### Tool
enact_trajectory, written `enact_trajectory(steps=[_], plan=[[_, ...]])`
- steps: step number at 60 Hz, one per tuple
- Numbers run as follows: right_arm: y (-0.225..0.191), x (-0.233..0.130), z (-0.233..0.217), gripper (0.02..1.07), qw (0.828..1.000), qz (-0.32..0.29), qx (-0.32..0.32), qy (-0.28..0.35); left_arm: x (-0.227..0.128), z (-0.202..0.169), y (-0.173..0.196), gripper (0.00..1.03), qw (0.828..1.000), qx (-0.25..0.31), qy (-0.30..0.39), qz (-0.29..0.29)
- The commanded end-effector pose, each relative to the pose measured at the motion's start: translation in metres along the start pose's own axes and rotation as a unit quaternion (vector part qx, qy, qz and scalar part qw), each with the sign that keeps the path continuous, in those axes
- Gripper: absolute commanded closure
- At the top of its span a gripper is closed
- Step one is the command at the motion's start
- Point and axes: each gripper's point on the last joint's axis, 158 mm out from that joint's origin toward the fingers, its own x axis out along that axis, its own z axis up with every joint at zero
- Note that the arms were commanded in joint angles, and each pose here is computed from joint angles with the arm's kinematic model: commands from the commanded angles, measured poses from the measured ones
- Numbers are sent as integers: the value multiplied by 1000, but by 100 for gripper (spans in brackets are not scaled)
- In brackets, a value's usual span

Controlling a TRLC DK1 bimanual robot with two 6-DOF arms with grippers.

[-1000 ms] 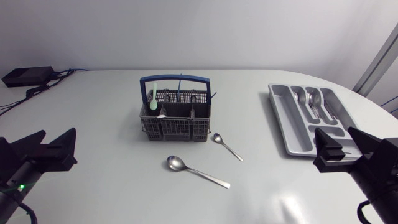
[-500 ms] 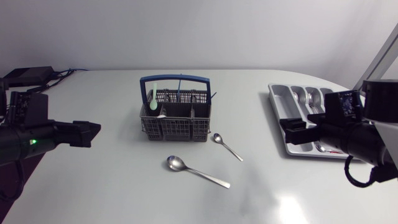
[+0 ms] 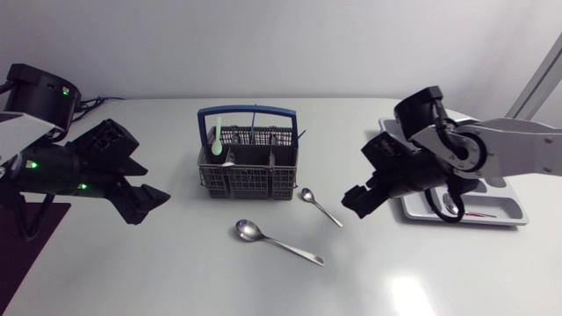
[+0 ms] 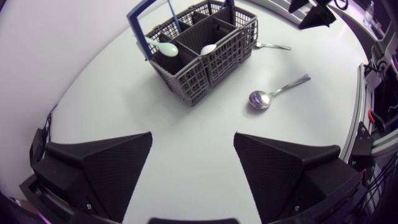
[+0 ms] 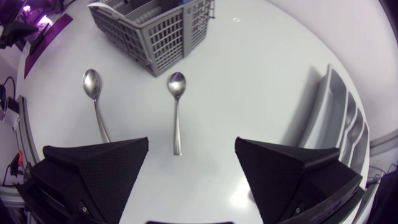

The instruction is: Unload the cutlery basket into the drawer organizer.

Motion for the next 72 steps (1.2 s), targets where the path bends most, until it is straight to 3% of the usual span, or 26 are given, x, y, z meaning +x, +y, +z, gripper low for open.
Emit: enact_trajectory(steps=[1, 7, 23, 40, 48, 56, 62, 72], plan=[[13, 16, 2, 7, 998, 25, -43, 28, -2, 16, -1, 12, 998, 68, -12, -8], [22, 36, 5, 11, 996, 42, -47, 62, -3, 31, -8, 12, 992, 122, -25, -13], [16, 79, 3, 21, 991, 42, -63, 106, 1, 57, -7, 20, 983, 179, -40, -15], [20, 104, -4, 58, 985, 54, -82, 139, 21, 67, -5, 27, 979, 199, -24, -40], [21, 110, -10, 66, 982, 62, -83, 159, 23, 77, -7, 35, 976, 205, -29, -62], [22, 118, -23, 86, 976, 74, -79, 190, 35, 78, -10, 39, 973, 217, -19, -79], [24, 120, -33, 91, 972, 80, -79, 208, 41, 80, -15, 39, 968, 233, -18, -87], [27, 103, -36, 95, 972, 81, -92, 203, 48, 92, -29, 48, 961, 259, -28, -95]])
